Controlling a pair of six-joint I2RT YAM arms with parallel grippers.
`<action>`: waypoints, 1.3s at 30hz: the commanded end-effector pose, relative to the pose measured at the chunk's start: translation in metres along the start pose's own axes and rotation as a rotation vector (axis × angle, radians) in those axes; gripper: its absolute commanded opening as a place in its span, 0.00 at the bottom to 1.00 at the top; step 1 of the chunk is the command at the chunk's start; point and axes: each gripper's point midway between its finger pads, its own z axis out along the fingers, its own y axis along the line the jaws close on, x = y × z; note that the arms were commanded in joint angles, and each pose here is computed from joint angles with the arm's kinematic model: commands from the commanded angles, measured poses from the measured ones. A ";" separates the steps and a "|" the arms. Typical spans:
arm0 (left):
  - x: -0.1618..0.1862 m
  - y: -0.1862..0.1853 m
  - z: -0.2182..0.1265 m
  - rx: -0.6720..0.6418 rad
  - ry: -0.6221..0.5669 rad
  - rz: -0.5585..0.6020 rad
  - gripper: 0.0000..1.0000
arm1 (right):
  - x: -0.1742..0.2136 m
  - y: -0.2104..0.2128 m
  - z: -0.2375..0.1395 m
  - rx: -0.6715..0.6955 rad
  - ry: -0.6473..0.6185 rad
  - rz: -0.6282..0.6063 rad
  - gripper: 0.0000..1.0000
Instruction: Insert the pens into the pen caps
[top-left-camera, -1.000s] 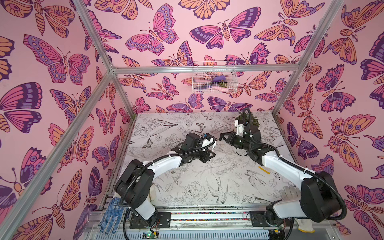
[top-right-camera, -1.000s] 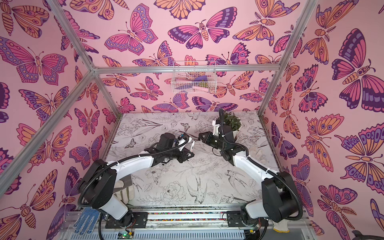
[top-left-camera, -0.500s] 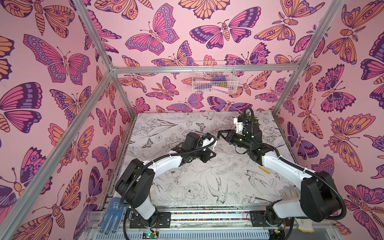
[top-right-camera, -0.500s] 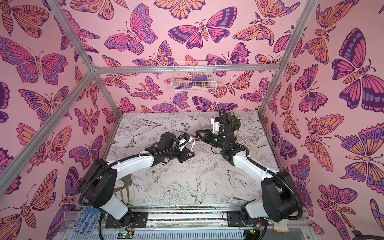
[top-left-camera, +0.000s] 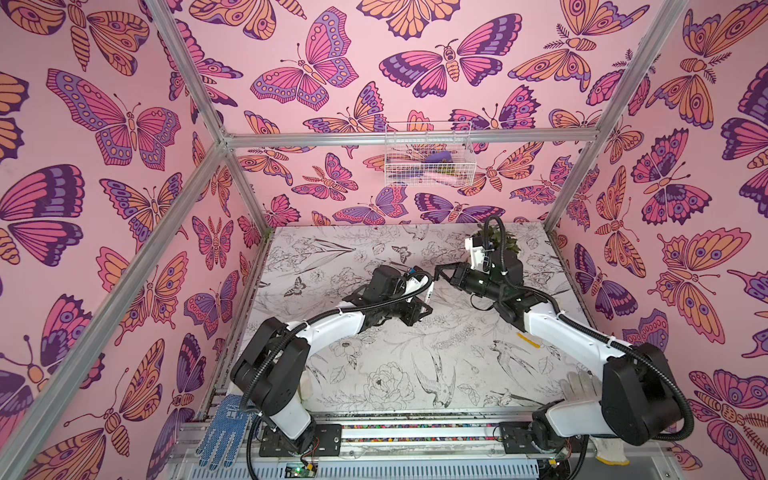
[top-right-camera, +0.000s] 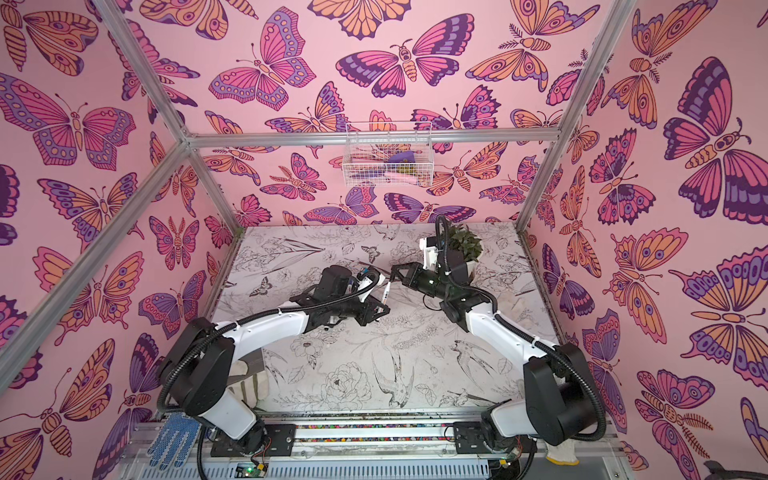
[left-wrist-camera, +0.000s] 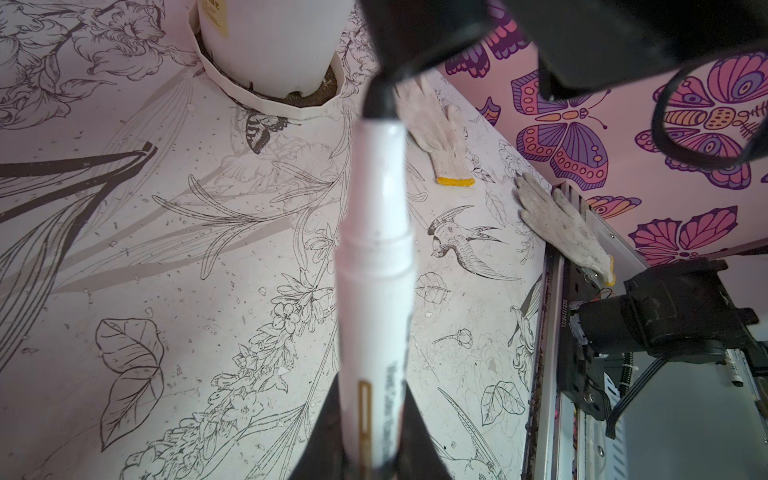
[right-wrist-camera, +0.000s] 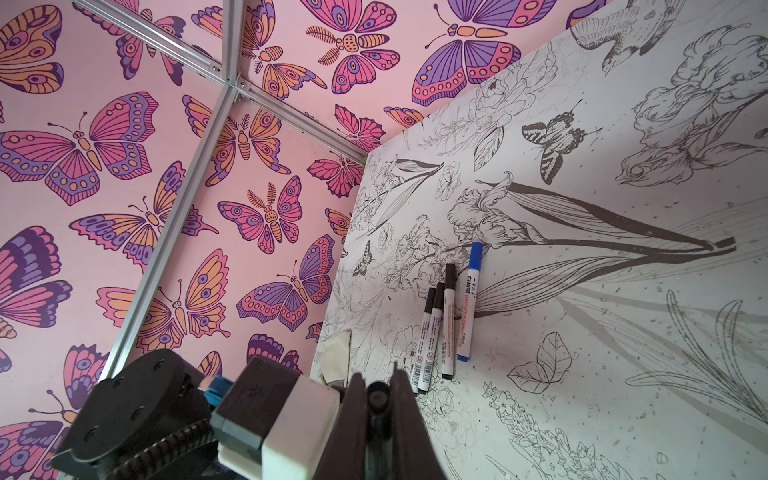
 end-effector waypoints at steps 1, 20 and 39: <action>-0.007 -0.003 0.002 0.009 -0.012 0.027 0.00 | 0.009 0.016 0.001 -0.040 0.035 -0.018 0.00; -0.007 -0.004 0.000 0.008 -0.017 0.027 0.00 | 0.005 0.015 0.004 -0.024 0.005 -0.046 0.00; -0.006 -0.005 -0.002 0.007 -0.018 0.034 0.00 | -0.015 0.015 0.011 -0.014 -0.016 -0.083 0.00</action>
